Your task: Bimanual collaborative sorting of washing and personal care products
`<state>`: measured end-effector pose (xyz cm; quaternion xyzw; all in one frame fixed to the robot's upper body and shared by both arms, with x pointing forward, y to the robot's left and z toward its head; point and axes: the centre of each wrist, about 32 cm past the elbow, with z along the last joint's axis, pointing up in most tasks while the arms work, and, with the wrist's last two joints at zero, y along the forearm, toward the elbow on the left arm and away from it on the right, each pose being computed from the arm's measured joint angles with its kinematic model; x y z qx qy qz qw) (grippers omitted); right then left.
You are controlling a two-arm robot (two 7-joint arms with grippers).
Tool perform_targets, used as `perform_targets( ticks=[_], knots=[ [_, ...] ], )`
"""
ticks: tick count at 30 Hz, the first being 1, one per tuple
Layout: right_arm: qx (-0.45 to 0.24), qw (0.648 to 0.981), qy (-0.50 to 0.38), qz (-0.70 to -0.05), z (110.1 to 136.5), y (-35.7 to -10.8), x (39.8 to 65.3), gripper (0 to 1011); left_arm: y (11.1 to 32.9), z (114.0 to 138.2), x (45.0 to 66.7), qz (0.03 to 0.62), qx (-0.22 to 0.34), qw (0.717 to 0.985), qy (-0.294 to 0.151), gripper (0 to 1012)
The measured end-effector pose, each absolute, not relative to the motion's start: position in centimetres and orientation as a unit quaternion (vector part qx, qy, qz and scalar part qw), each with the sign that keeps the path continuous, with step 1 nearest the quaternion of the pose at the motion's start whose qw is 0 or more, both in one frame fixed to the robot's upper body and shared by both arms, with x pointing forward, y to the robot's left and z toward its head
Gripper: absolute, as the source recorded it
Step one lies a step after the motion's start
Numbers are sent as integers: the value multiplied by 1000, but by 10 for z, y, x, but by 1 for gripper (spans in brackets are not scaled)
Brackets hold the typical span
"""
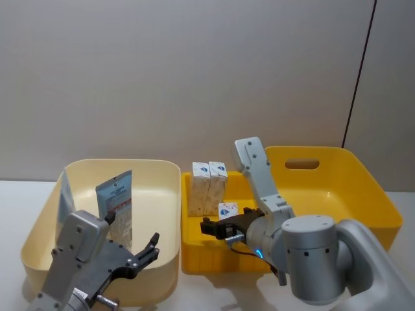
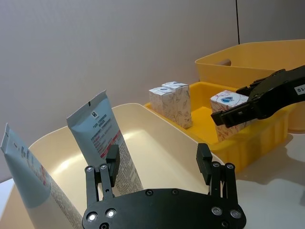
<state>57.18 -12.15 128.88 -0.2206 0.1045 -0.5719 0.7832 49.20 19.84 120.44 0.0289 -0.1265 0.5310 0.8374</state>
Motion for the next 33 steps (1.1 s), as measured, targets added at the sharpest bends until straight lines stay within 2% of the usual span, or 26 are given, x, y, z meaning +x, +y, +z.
perform_targets(
  ticks=[7,19,23,24,27,33],
  knots=[
    [-224,780,104,-575,1287,-119,576,999,198,1204,492,531,29,837,-127,1003],
    [-228,777,104,-577,1285,-116,579,698,198,1204,492,531,29,837,-126,1004],
    [-229,777,104,-577,1284,-116,579,536,198,1204,492,531,29,837,-126,1003],
    [-229,777,104,-578,1284,-116,579,536,198,1204,492,531,29,837,-127,1004],
    [-229,776,104,-578,1284,-116,580,423,198,1204,492,531,29,837,-126,1003],
    [-230,776,104,-578,1284,-115,580,392,198,1204,492,531,29,837,-126,1003]
  ],
)
